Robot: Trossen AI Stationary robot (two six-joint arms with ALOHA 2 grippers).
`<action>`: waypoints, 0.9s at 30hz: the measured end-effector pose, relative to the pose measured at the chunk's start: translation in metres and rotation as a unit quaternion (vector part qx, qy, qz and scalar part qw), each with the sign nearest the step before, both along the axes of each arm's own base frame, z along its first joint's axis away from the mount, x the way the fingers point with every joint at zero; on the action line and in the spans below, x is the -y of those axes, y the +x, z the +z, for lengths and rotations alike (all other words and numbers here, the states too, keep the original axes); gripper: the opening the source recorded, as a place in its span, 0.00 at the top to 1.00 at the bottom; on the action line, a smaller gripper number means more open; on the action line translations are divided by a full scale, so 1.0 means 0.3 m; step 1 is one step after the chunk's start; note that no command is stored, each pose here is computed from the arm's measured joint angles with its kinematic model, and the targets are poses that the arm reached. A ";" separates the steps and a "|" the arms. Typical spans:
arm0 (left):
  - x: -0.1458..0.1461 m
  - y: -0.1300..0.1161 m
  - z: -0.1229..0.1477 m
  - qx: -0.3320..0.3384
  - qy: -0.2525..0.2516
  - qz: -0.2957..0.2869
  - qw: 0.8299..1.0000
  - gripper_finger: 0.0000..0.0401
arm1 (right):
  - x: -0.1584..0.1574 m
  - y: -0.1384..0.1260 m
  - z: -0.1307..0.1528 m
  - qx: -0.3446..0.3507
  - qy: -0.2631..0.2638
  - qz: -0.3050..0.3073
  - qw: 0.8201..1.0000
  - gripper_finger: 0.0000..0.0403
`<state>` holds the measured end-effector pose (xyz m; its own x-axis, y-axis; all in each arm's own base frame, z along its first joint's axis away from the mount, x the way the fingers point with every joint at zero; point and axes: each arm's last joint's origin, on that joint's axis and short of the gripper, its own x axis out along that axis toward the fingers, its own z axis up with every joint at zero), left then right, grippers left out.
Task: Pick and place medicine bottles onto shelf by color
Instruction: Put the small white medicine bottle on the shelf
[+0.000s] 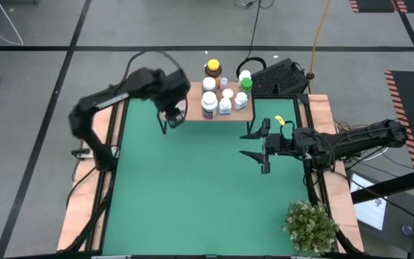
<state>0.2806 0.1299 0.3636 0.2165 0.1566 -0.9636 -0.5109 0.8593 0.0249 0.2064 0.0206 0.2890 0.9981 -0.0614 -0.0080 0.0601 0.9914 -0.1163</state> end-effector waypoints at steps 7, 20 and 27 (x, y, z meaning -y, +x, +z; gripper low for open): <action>-0.227 0.057 -0.026 -0.029 -0.045 0.067 0.996 0.59 | 0.001 0.000 0.000 0.000 -0.001 -0.001 1.000 0.45; -0.405 0.062 -0.147 -0.027 -0.130 0.119 0.984 0.55 | 0.001 0.000 -0.013 -0.021 -0.007 -0.002 1.000 0.45; -0.401 0.054 -0.132 -0.022 -0.126 0.117 0.985 0.55 | 0.001 0.000 -0.016 -0.025 -0.005 -0.002 1.000 0.45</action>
